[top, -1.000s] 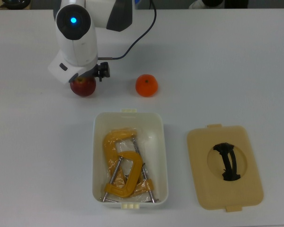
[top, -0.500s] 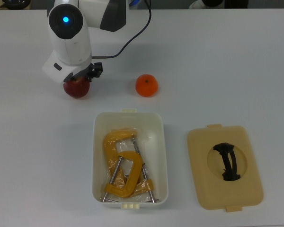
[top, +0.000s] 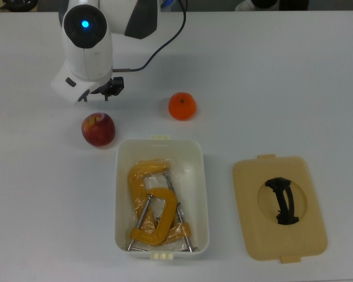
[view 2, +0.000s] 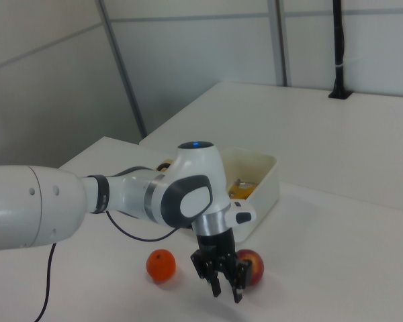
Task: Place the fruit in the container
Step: 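Lower the open gripper around the red apple, then close the gripper on the red apple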
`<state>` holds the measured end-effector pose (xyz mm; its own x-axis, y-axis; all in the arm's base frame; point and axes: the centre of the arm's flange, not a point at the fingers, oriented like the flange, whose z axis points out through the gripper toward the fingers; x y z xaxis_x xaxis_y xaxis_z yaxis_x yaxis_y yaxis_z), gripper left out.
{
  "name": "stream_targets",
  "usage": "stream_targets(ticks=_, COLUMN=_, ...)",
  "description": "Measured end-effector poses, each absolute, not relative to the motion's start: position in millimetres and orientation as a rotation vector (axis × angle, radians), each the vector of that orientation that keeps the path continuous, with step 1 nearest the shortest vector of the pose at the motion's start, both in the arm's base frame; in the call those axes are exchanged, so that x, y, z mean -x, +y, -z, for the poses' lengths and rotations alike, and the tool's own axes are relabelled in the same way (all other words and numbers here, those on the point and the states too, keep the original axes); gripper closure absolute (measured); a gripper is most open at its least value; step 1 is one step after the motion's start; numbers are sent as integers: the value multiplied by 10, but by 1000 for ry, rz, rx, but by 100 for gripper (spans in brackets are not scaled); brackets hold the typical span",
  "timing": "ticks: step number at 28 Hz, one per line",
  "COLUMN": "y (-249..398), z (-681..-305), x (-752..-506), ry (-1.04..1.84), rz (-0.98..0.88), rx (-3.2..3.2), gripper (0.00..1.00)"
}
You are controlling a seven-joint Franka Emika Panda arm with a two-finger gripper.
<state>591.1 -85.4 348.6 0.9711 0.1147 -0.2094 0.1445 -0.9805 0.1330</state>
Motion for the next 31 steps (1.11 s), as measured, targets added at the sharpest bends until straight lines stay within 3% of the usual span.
stream_targets(ticks=9, y=-1026, z=-3978, x=-6130, ry=149, rz=149, rx=-2968, gripper=11)
stream_targets(ticks=13, y=-1024, z=-3961, x=-6266, ry=149, rz=30, rx=-2971, gripper=0)
stream_targets(ticks=23, y=-776, z=-3403, x=-6537, ry=197, rz=-101, rx=-3001, gripper=0)
stream_targets(ticks=31, y=-727, z=-3420, x=-6582, ry=144, rz=-133, rx=-3059, gripper=0)
